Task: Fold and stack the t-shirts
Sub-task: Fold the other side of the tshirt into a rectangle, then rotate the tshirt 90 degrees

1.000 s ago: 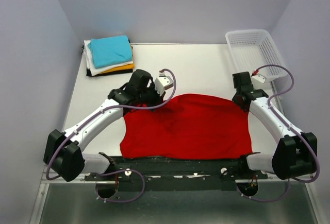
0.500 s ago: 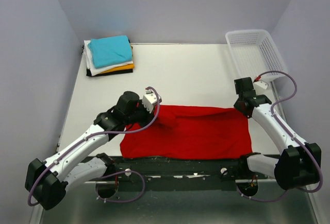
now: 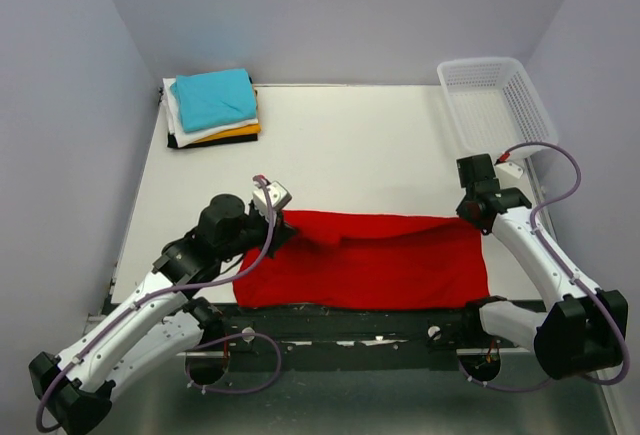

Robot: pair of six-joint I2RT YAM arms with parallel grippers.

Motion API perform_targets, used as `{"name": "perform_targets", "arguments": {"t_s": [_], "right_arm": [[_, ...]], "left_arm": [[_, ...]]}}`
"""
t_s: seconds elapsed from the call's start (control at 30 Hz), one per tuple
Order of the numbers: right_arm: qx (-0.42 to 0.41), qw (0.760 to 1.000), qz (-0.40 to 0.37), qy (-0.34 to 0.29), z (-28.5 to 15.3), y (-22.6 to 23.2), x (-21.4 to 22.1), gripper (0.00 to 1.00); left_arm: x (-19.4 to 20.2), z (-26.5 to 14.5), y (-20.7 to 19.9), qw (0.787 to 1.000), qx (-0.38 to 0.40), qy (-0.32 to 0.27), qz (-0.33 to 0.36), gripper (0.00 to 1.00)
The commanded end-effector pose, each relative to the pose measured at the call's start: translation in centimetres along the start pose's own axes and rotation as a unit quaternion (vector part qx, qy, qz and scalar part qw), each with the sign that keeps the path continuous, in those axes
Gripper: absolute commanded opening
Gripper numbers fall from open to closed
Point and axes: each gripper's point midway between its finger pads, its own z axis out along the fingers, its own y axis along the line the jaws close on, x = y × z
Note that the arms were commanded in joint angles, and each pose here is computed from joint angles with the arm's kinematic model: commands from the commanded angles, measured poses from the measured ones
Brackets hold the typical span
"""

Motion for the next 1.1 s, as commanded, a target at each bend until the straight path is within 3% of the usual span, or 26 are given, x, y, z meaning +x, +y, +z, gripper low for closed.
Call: {"name": "perform_targets", "arguments": {"t_s": [0.0,0.13,0.2,0.27,0.3,0.37,0.47,0.53,0.57,0.6,0.7,0.9,1.0,1.07], "right_arm": [[-0.004,1.0,-0.009,0.008,-0.6,-0.1,0.2,0.15],[0.001,1.0,0.01,0.016,-0.9,-0.6,0.7,0.2],[-0.011,1.0,0.016,0.021,-1.2,-0.4,1.0,0.29],[-0.003,0.999,0.031,0.01,-1.6,-1.1,0.9,0.31],[0.009,0.999,0.044,-0.002,-1.9,-1.9,0.6,0.35],[0.014,0.997,0.072,-0.017,-2.6,-2.8,0.3,0.57],[-0.024,0.995,0.089,-0.041,-4.1,-2.6,-0.7,0.68],[-0.06,0.992,0.093,-0.06,-5.3,-2.2,-1.6,0.77],[-0.073,0.991,0.093,-0.068,-5.8,-2.0,-1.9,0.8],[-0.087,0.989,0.091,-0.076,-6.3,-1.9,-2.4,0.86],[-0.124,0.986,0.076,-0.086,-7.3,-0.9,-3.1,1.0],[-0.292,0.956,0.003,-0.015,-7.7,6.2,-0.4,1.0],[-0.357,0.933,-0.027,0.041,-7.4,9.1,2.0,1.0],[-0.361,0.93,-0.029,0.066,-6.1,9.9,3.3,1.0]], "left_arm": [[1.3,0.3,-0.9,1.0,0.003,0.024,-0.017,0.0],[4.1,1.1,-2.1,0.998,0.016,0.055,-0.04,0.0],[4.7,0.8,-2.4,0.998,0.009,0.049,-0.048,0.0],[4.5,0.1,-2.6,0.998,-0.006,0.033,-0.061,0.06],[4.5,-0.2,-2.9,0.998,-0.004,0.024,-0.063,0.12],[4.3,-0.8,-3.2,0.998,-0.007,0.003,-0.067,0.39],[3.9,-1.5,-3.9,0.998,0.004,-0.017,-0.067,0.66],[3.9,-1.6,-4.6,0.998,0.019,-0.024,-0.06,0.7],[3.8,-1.7,-4.7,0.997,0.022,-0.028,-0.061,0.95],[3.7,-1.8,-4.8,0.997,0.023,-0.031,-0.063,0.99],[3.2,-1.6,-4.3,0.996,0.004,-0.037,-0.085,0.99],[0.7,1.5,-4.3,0.985,-0.05,-0.013,-0.164,0.99],[2.8,3.8,-4.4,0.967,-0.084,0.045,-0.238,0.99],[4.6,5.5,-4.8,0.951,-0.083,0.066,-0.29,0.99]]}}
